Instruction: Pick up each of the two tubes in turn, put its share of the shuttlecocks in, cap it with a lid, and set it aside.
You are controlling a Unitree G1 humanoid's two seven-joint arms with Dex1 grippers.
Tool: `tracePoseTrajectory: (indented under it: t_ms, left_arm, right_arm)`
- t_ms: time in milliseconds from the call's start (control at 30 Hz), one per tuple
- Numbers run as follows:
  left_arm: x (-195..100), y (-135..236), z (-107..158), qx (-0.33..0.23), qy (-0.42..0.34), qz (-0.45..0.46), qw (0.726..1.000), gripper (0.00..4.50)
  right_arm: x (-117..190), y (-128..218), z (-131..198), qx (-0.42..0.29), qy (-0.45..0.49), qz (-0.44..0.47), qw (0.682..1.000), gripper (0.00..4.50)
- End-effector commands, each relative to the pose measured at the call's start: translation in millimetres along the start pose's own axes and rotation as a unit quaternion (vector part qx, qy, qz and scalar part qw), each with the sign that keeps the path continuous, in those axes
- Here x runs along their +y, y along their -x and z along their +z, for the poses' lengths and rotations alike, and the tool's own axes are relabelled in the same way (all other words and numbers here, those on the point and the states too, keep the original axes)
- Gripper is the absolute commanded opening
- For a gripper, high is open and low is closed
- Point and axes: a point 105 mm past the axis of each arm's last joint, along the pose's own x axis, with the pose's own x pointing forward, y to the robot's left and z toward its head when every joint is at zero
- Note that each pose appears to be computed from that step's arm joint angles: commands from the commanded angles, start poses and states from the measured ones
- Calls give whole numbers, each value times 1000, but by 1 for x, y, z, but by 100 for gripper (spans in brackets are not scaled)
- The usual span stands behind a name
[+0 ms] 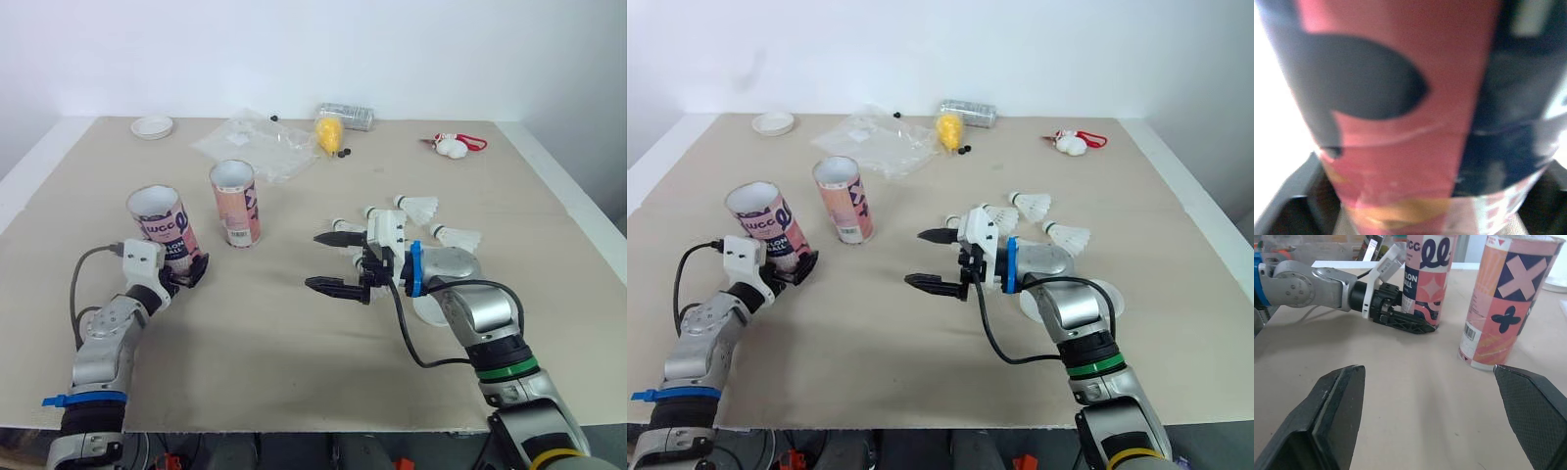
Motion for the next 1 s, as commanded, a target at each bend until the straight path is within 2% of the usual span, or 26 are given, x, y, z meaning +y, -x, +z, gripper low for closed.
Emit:
tracePoseTrajectory:
  t_ms: [33, 400, 500, 600, 733, 800, 1000]
  left_arm:
    - [7, 4, -17, 31, -5, 13, 999, 307]
    - [14, 13, 4, -7, -38, 2, 999, 307]
    - [1, 24, 21, -25, -78, -52, 995, 307]
    - [-15, 35, 29, -19, -105, -110, 988, 307]
    - [-51, 56, 23, 27, -166, -242, 956, 307]
    - [-70, 65, 17, 59, -191, -311, 929, 307]
    - [-96, 62, 12, 138, -240, -430, 859, 307]
  right_arm:
    - [-4, 7, 17, -19, 25, -12, 999, 450]
    - [-5, 11, 17, -18, 23, -23, 999, 450]
    - [-8, 20, 21, -25, 16, -47, 998, 450]
    - [-8, 30, 25, -31, 8, -69, 997, 450]
    - [-2, 43, 26, -23, 2, -102, 995, 450]
    - [-1, 48, 28, -22, 0, -119, 993, 450]
    - [22, 64, 31, -12, -47, -112, 993, 450]
